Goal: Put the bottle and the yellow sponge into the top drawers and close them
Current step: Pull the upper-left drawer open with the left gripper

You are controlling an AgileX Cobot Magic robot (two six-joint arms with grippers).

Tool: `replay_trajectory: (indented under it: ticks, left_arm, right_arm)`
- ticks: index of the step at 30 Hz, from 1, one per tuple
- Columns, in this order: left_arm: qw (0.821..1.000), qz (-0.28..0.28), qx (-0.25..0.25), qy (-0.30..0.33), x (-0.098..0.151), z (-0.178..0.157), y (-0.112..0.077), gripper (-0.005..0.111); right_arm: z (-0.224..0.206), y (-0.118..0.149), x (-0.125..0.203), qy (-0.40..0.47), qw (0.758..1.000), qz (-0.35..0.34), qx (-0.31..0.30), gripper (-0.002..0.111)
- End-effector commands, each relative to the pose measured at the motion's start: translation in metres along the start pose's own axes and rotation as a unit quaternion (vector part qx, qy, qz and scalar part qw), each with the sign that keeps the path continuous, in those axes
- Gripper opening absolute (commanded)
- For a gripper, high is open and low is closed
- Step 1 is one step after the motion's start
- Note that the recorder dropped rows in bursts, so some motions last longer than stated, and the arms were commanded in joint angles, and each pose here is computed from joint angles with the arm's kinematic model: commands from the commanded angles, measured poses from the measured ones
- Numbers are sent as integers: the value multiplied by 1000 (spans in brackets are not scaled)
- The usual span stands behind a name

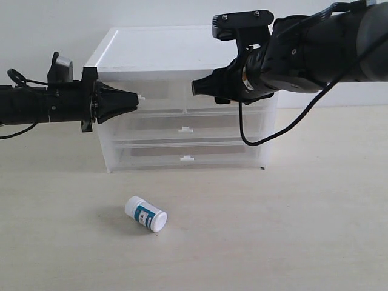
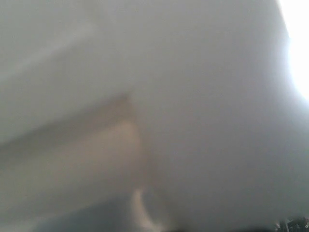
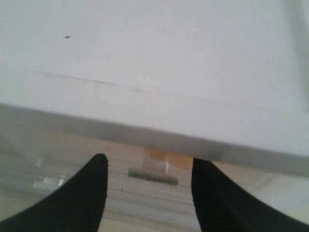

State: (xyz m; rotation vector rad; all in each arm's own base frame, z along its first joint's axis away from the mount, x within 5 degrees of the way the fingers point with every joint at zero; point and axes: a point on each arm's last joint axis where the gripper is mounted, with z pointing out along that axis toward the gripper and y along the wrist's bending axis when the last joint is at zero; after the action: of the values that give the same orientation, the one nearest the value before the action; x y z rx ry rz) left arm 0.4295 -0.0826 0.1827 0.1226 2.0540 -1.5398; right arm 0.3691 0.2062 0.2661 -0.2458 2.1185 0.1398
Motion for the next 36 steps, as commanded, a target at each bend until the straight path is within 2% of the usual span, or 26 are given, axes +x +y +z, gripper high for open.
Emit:
replay_trajectory:
  ticks: [1,6,21,27,36]
  left_arm:
    - [999,10,16,-32,-10,-1,-9,4]
    - [999,11,48,-19,-8,-1,-14,4]
    - [999,-17,39,-11,8,-4,-8,4]
    - [999,-13,37,-16,12,-15,-22,4]
    - [999,-6,33,-12,33,-28,-42,4]
  right_arm:
    - [2,-2,-6,-20,999,-30,-12,49]
    - [2,0,-7,-25,999,-28,-22,49]
    - [1,1,-8,-30,999,-25,-24,49]
    - [1,1,-8,-32,999,-27,-27,49]
    - [1,1,-9,-32,999,-28,-27,49]
